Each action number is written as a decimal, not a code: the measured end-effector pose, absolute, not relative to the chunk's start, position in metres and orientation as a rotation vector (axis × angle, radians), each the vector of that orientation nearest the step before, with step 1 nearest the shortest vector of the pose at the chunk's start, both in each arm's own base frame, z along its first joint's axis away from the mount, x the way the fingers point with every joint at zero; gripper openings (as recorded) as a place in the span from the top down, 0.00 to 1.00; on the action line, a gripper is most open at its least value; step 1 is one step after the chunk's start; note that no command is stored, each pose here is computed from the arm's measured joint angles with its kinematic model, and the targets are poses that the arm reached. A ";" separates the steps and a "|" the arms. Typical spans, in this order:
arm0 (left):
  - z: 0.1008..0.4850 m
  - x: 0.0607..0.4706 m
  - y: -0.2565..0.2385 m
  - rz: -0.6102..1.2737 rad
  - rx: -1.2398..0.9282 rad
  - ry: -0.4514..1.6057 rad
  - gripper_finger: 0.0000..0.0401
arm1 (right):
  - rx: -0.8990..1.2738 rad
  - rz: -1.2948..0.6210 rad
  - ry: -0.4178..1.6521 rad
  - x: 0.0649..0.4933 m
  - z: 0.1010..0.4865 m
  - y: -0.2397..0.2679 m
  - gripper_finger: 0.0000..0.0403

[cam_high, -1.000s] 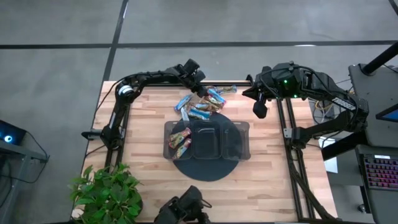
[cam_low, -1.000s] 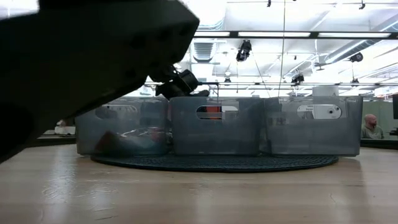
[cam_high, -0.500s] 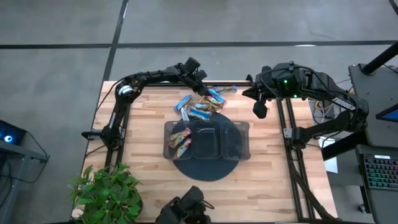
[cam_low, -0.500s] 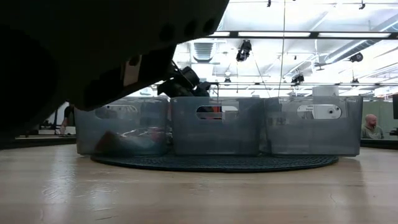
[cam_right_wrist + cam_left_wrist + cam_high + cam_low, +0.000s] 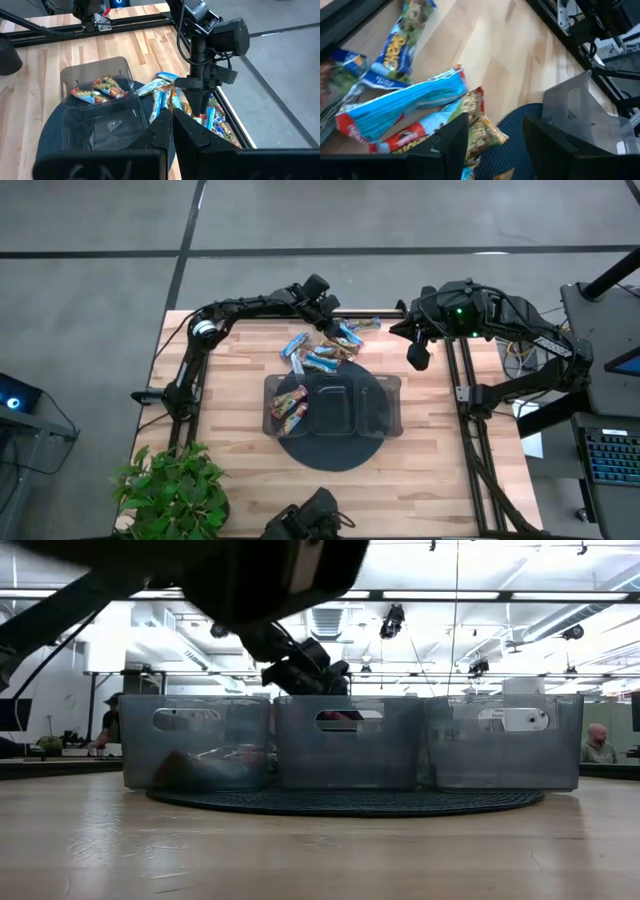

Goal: Pick and place Granola Bars by type
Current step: Put the red granola bar into the left black bin

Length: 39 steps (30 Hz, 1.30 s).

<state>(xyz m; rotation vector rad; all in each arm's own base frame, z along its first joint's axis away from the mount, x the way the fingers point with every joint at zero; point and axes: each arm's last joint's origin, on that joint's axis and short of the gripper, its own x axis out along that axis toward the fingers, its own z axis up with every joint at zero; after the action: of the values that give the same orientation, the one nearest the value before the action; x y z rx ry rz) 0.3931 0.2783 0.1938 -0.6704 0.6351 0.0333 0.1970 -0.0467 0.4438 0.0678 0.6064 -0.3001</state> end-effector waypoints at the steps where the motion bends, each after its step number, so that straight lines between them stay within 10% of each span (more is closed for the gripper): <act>1: 0.195 0.394 0.278 0.031 -0.667 0.632 0.58 | 0.068 -0.300 0.606 0.197 0.444 -0.047 0.98; 39: 0.206 0.380 0.273 0.245 -0.502 0.848 0.58 | 0.124 -0.319 0.600 0.197 0.444 -0.047 0.98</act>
<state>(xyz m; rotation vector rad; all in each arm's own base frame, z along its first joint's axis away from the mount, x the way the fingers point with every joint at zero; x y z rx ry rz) 0.3802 0.2734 0.2060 -0.5025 0.8481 0.2451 0.1973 -0.0470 0.4435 0.1237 0.5997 -0.3192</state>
